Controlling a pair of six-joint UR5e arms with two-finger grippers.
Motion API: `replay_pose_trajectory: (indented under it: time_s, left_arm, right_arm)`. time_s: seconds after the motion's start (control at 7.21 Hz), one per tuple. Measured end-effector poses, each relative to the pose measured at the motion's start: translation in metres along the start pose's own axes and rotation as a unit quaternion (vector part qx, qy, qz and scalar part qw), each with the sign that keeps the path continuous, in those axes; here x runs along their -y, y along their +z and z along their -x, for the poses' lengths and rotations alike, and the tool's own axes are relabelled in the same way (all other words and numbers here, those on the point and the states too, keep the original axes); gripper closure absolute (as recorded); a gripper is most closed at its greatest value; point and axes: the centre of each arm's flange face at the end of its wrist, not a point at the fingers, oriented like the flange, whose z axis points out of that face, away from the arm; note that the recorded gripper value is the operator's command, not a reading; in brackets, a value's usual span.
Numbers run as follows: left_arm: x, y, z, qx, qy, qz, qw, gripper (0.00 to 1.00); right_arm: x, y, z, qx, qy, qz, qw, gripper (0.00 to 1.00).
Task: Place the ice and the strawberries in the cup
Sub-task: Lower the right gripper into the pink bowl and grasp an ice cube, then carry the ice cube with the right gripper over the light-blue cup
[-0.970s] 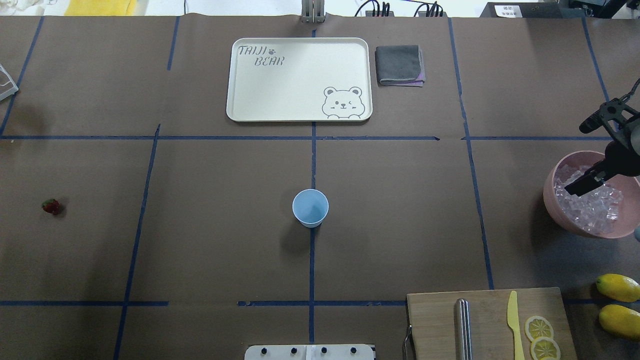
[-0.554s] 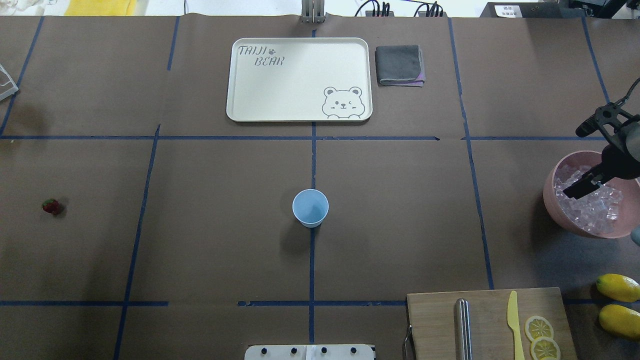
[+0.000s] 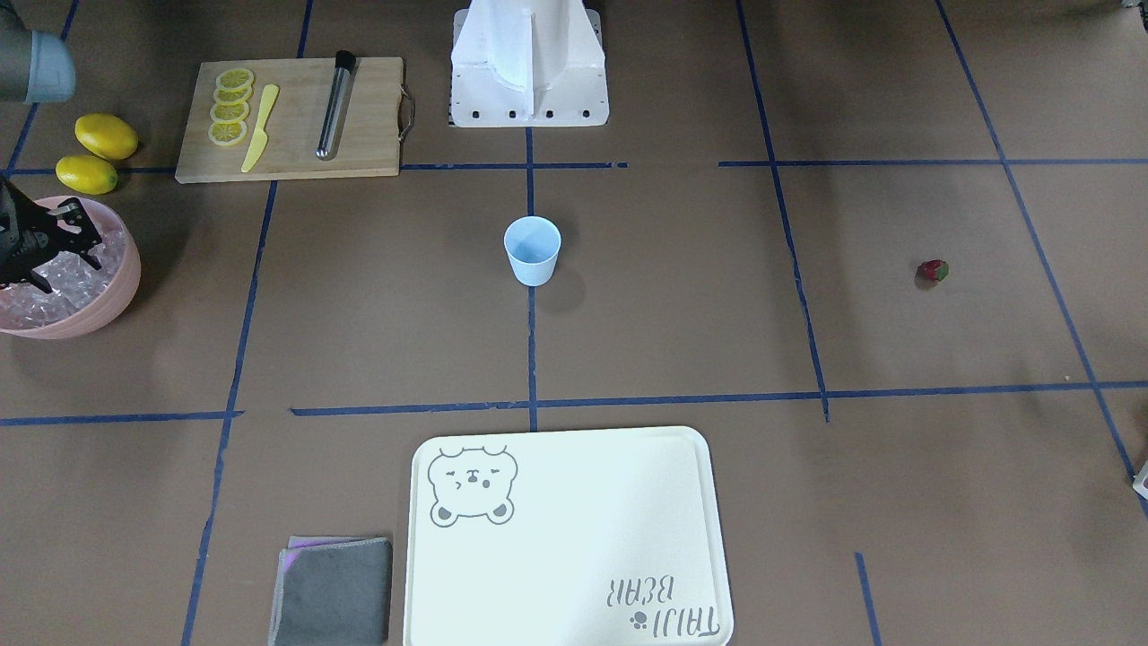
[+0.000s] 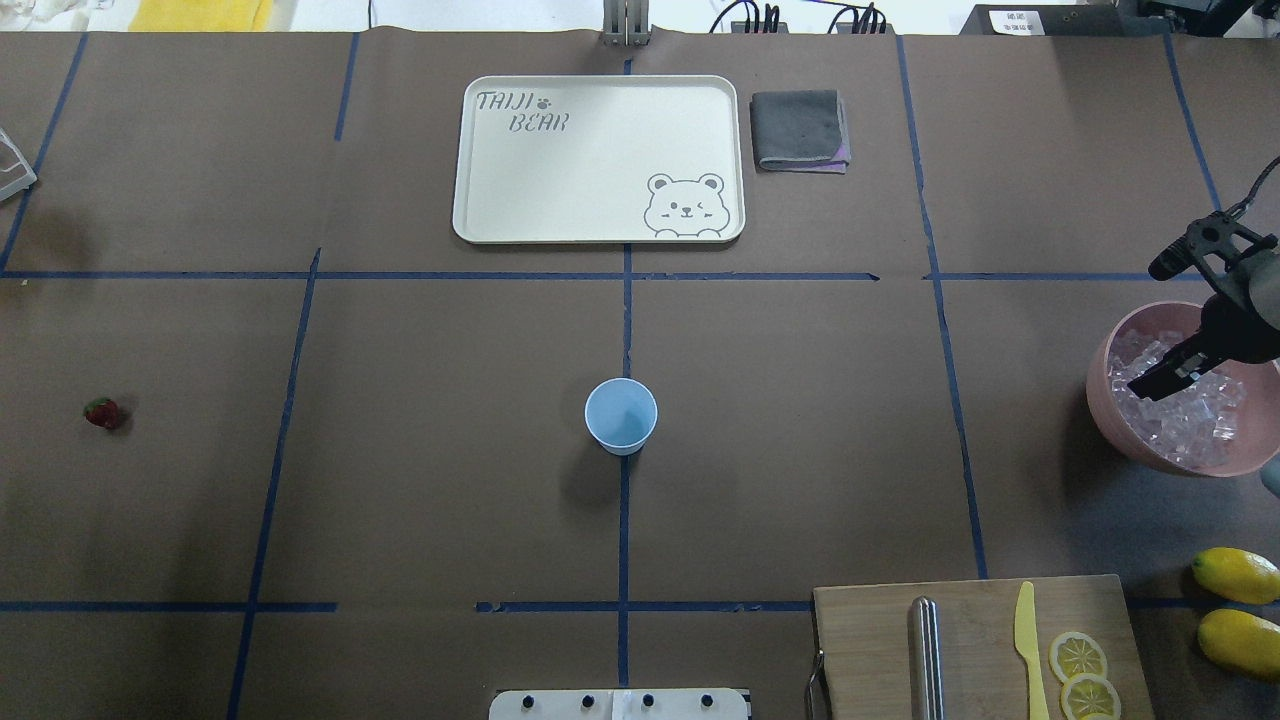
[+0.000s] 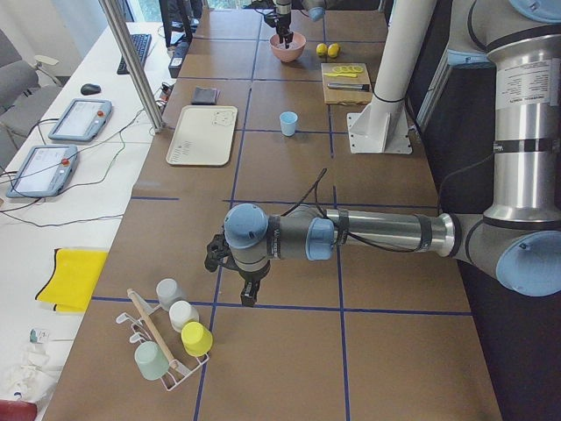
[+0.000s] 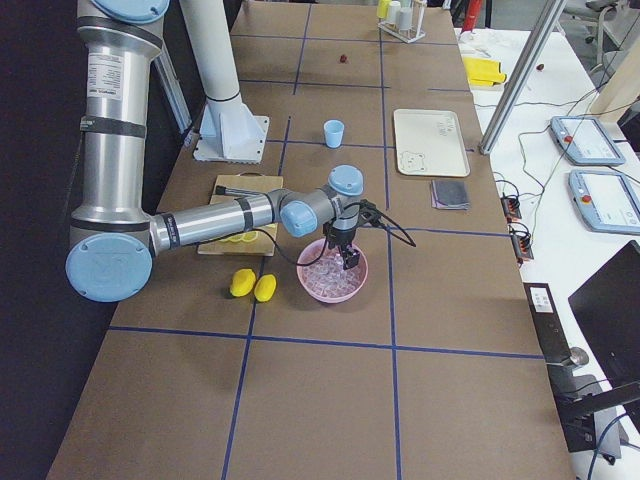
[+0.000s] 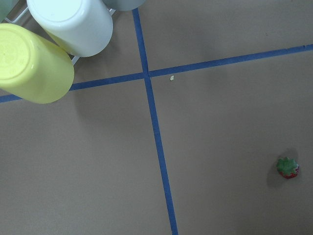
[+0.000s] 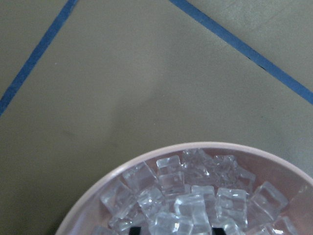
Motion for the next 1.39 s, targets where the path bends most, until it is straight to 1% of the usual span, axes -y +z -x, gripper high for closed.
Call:
replay_pose_trajectory:
  time_s: [0.28, 0.42, 0.55, 0.69, 0.83, 0.97, 1.11, 1.25, 1.39]
  left_arm:
    - [0.000, -0.001, -0.001, 0.000, 0.001, -0.001, 1.0000, 0.00]
    - [0.000, -0.001, -0.001, 0.000, 0.001, -0.001, 1.0000, 0.00]
    - [0.001, -0.002, -0.002, 0.000, 0.002, -0.002, 1.0000, 0.00]
    - [0.001, -0.002, -0.003, 0.000, 0.003, -0.002, 1.0000, 0.00]
    - [0.001, -0.002, -0.003, 0.000, 0.003, -0.002, 1.0000, 0.00]
    - [0.001, -0.002, -0.003, 0.000, 0.003, -0.002, 1.0000, 0.00]
    - [0.001, -0.002, -0.003, 0.000, 0.004, -0.002, 1.0000, 0.00]
    - [0.001, -0.002, -0.003, 0.000, 0.004, -0.002, 1.0000, 0.00]
    - [0.002, -0.002, -0.004, 0.000, 0.005, -0.003, 1.0000, 0.00]
  right_arm:
    - [-0.001, -0.003, 0.000, -0.001, -0.001, -0.002, 1.0000, 1.00]
    - [-0.002, -0.010, 0.003, -0.001, 0.000, -0.008, 1.0000, 1.00]
    - [-0.004, -0.027, 0.005, -0.001, 0.005, -0.020, 0.9998, 1.00]
    - [-0.004, -0.052, 0.003, -0.004, 0.024, -0.036, 0.9991, 1.00]
    - [0.001, -0.074, 0.002, -0.005, 0.067, -0.051, 0.9964, 1.00]
    - [0.016, -0.094, 0.007, -0.001, 0.129, -0.071, 0.9891, 1.00]
    - [0.037, -0.111, 0.016, 0.008, 0.183, -0.092, 0.9788, 0.99]
    - [0.061, -0.125, 0.031, 0.020, 0.216, -0.109, 0.9701, 0.99]
    - [0.083, -0.131, 0.053, 0.036, 0.233, -0.118, 0.9645, 0.99]
